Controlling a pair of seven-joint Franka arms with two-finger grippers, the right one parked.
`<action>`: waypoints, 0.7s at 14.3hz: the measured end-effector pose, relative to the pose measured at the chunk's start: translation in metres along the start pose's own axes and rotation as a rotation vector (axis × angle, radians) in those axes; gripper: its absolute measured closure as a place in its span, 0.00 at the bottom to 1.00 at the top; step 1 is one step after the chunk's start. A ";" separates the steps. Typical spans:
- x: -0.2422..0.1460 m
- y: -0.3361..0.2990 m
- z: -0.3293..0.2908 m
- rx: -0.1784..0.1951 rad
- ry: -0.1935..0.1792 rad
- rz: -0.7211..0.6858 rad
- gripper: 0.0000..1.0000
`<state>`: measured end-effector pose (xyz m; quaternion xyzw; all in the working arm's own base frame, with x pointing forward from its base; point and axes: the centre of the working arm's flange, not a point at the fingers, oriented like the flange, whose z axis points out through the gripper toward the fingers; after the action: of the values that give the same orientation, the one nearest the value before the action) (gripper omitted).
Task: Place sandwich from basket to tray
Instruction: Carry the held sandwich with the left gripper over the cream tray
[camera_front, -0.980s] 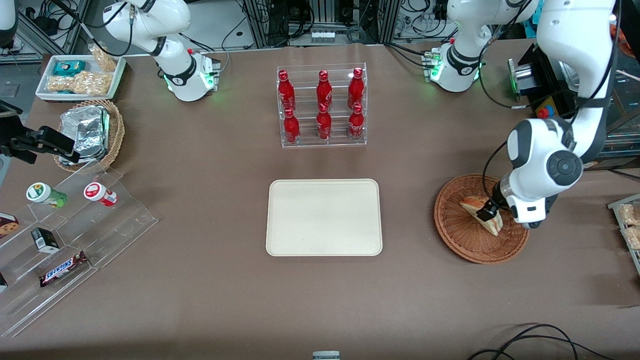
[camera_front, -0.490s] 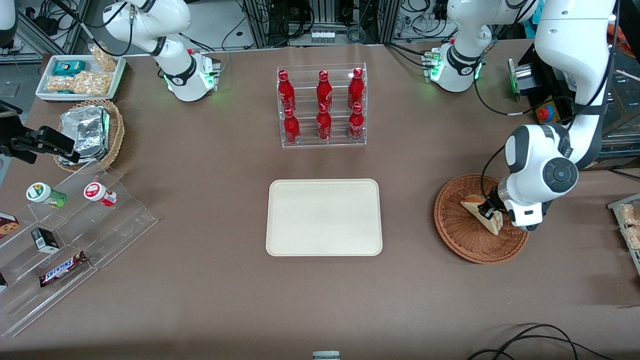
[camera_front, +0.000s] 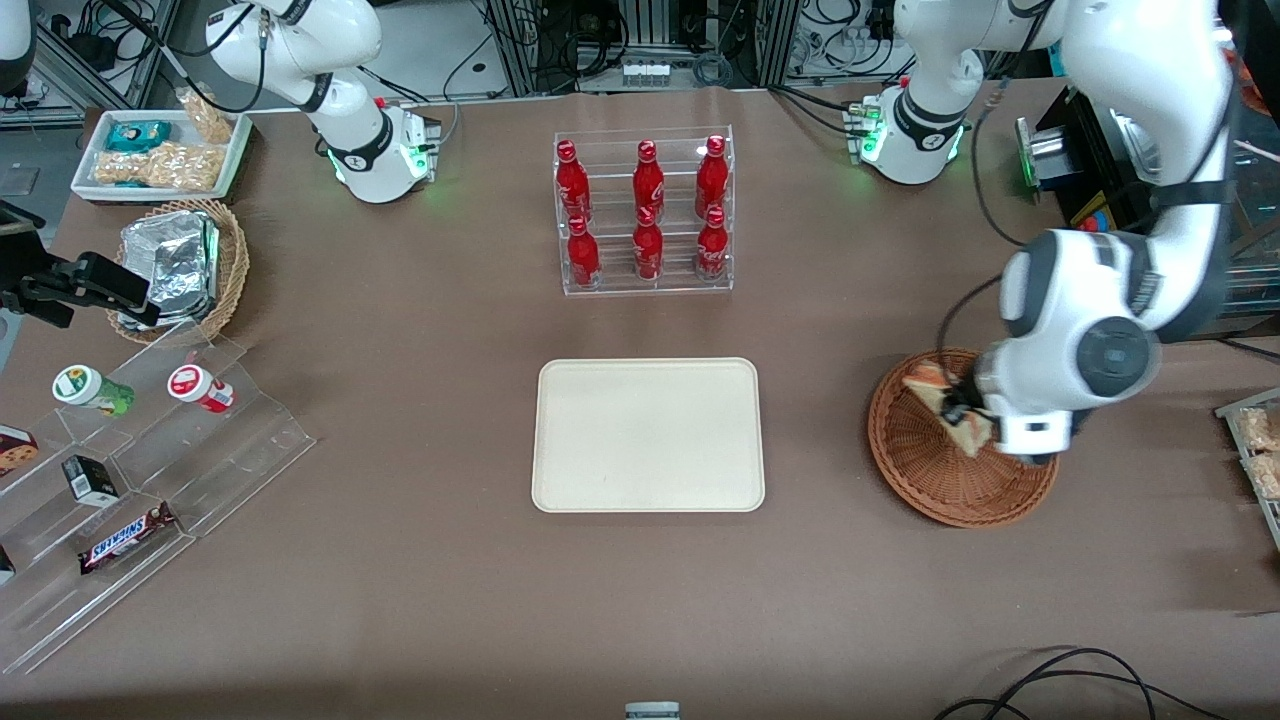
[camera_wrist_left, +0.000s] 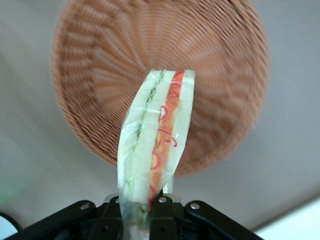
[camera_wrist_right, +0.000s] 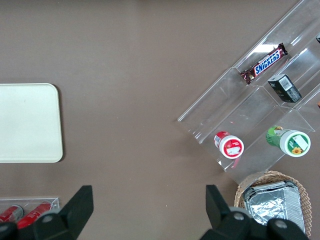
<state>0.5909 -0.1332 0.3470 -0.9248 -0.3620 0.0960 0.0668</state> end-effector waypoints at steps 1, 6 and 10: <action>-0.025 0.021 0.000 -0.017 0.021 0.053 0.86; -0.147 0.125 0.017 -0.120 0.109 0.391 0.86; -0.207 0.186 0.035 -0.153 0.125 0.496 0.86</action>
<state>0.5562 -0.4080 0.3040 -0.9918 -0.1255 0.0243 -0.0067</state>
